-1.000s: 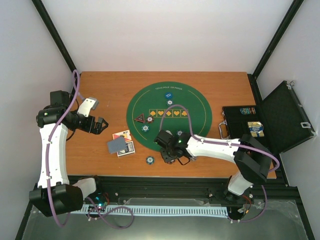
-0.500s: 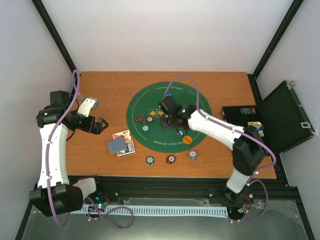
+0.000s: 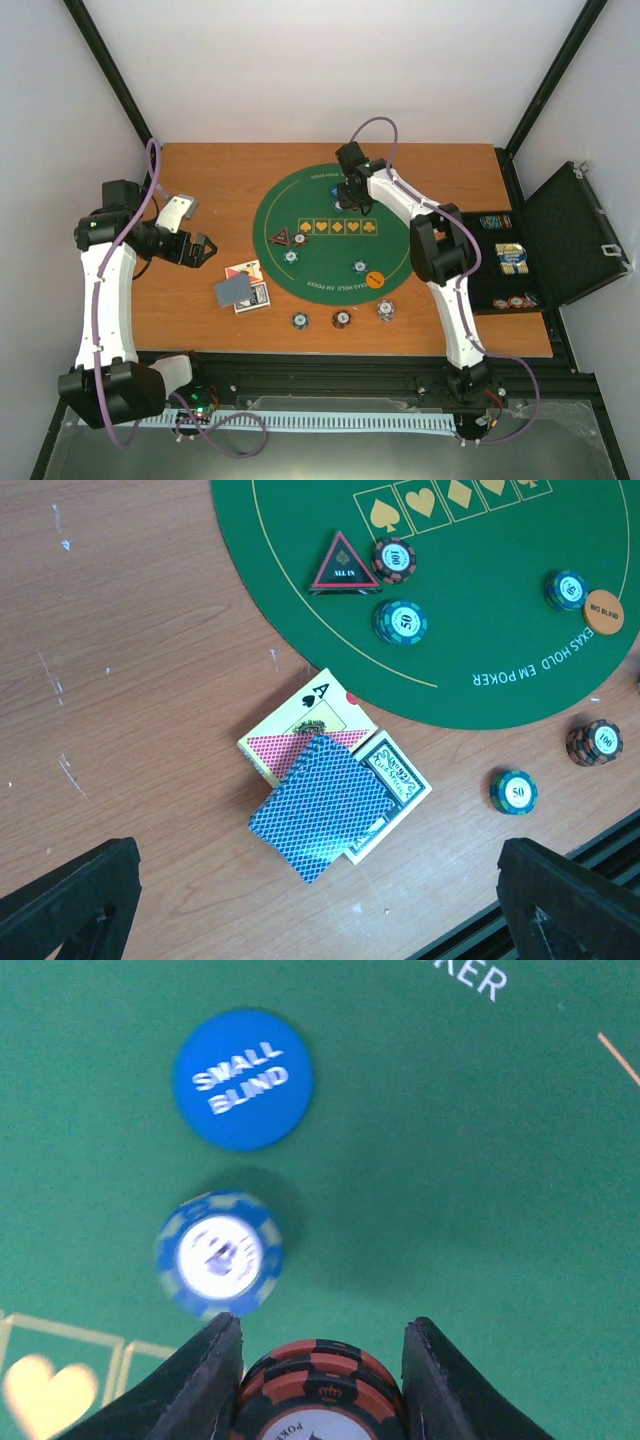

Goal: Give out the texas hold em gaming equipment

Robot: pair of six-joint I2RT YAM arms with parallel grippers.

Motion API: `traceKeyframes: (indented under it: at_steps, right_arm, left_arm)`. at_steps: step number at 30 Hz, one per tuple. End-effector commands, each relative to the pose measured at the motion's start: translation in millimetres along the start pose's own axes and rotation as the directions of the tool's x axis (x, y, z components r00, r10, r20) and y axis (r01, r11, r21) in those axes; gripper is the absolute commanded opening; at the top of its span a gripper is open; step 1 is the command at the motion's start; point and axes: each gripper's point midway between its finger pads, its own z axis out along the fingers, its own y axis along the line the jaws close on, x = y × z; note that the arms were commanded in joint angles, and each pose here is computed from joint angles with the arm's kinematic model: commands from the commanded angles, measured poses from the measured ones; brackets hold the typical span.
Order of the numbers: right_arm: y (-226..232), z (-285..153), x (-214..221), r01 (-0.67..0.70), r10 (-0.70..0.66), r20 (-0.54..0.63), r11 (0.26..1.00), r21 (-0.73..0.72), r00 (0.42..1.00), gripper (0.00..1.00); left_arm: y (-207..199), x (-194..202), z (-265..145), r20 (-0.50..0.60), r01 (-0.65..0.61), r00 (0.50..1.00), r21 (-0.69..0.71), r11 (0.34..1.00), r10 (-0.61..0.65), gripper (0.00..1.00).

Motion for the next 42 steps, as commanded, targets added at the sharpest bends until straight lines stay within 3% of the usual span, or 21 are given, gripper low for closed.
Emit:
traceKeyframes:
  at_steps: [1,9,21,25,29,37,42]
  right_arm:
    - [-10.5,18.3,-11.7,-0.006,0.006,-0.022,1.000,-0.009,1.000,0.29]
    - [-21.8,49.0,-31.0,-0.047,0.046,-0.012,0.998,-0.029,0.999,0.28]
    - [-18.6,73.9,-21.4,-0.074,0.071,-0.046,0.996,-0.054,0.996,0.30]
    - [-19.4,72.7,-23.7,-0.068,0.066,-0.045,0.996,-0.048,0.997,0.51]
    - [-20.1,60.5,-32.2,-0.065,0.064,-0.027,0.997,-0.046,0.998,0.60]
    - [-26.1,-15.1,-69.0,-0.071,0.074,0.084,0.997,-0.039,0.994,0.61]
    - [-22.3,-58.8,-46.3,-0.063,0.067,0.077,0.997,-0.048,0.995,0.66]
  left_arm:
    - [3.5,-6.4,-0.9,0.012,-0.021,1.000,-0.003,1.000,0.021,1.00]
    - [9.1,-7.4,6.7,-0.003,-0.014,1.000,0.002,1.000,0.014,1.00]
    - [9.1,-11.2,7.2,0.007,-0.011,1.000,0.010,1.000,0.011,1.00]
    - [10.1,-10.2,8.8,0.008,-0.003,1.000,0.008,1.000,0.003,1.00]
    - [10.2,-9.1,10.7,0.006,0.001,1.000,0.012,1.000,-0.001,1.00]
    - [8.5,-13.8,2.2,0.025,-0.006,1.000,-0.005,1.000,0.006,1.00]
    - [7.2,-15.3,-4.5,0.030,-0.009,0.999,-0.019,1.000,0.010,1.00]
